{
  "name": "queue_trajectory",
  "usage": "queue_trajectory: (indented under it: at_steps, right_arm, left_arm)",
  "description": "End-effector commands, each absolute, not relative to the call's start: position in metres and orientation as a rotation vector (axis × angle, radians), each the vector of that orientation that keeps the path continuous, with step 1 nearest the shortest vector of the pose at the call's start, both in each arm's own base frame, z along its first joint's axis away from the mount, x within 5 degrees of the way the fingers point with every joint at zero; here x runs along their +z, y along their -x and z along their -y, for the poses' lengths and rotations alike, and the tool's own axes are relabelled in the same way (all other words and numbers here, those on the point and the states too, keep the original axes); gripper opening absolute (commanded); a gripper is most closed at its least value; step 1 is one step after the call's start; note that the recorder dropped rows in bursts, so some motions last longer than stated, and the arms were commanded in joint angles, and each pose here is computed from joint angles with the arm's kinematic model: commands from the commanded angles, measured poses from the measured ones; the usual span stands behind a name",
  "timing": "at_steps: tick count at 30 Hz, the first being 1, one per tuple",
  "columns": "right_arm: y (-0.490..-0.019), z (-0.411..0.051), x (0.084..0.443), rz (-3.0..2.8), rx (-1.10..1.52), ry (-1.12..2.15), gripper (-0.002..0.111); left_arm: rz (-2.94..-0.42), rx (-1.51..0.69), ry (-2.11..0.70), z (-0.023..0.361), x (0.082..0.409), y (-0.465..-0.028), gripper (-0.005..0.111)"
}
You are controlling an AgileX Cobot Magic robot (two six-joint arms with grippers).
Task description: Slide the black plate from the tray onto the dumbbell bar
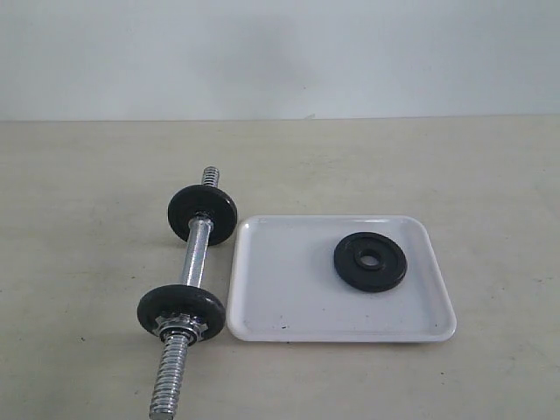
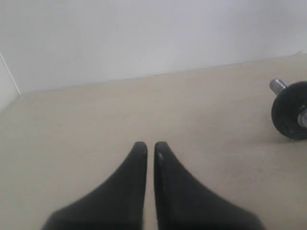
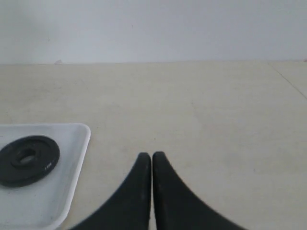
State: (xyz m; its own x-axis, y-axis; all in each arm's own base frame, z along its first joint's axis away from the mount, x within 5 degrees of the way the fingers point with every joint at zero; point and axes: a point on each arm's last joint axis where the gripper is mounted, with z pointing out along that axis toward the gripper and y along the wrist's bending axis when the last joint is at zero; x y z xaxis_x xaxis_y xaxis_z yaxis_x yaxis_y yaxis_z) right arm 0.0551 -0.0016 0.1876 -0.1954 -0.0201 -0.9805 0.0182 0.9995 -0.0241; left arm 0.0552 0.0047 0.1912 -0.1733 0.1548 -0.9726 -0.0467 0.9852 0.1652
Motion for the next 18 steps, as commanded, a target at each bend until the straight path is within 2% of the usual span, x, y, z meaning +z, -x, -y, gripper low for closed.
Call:
queue_trajectory:
  at_steps: [1, 6, 12, 18]
  right_arm:
    - [-0.056, 0.001, 0.211, -1.504, -0.04, 0.007, 0.0]
    - [-0.049, 0.0, 0.242, -1.155, -0.035, 0.015, 0.0]
    - [-0.038, -0.001, 0.261, -0.914, -0.023, 0.017, 0.0]
    - [-0.027, -0.002, 0.272, -0.747, 0.022, 0.004, 0.0]
  left_arm:
    - [-1.52, 0.212, -0.105, -0.004, 0.21, -0.056, 0.004]
    - [-1.313, 0.212, -0.106, -0.002, 0.228, -0.053, 0.004]
    - [-1.217, 0.185, -0.088, -0.001, 0.237, -0.051, 0.004]
    - [-1.074, -0.076, 0.065, 0.001, 0.249, -0.046, 0.004]
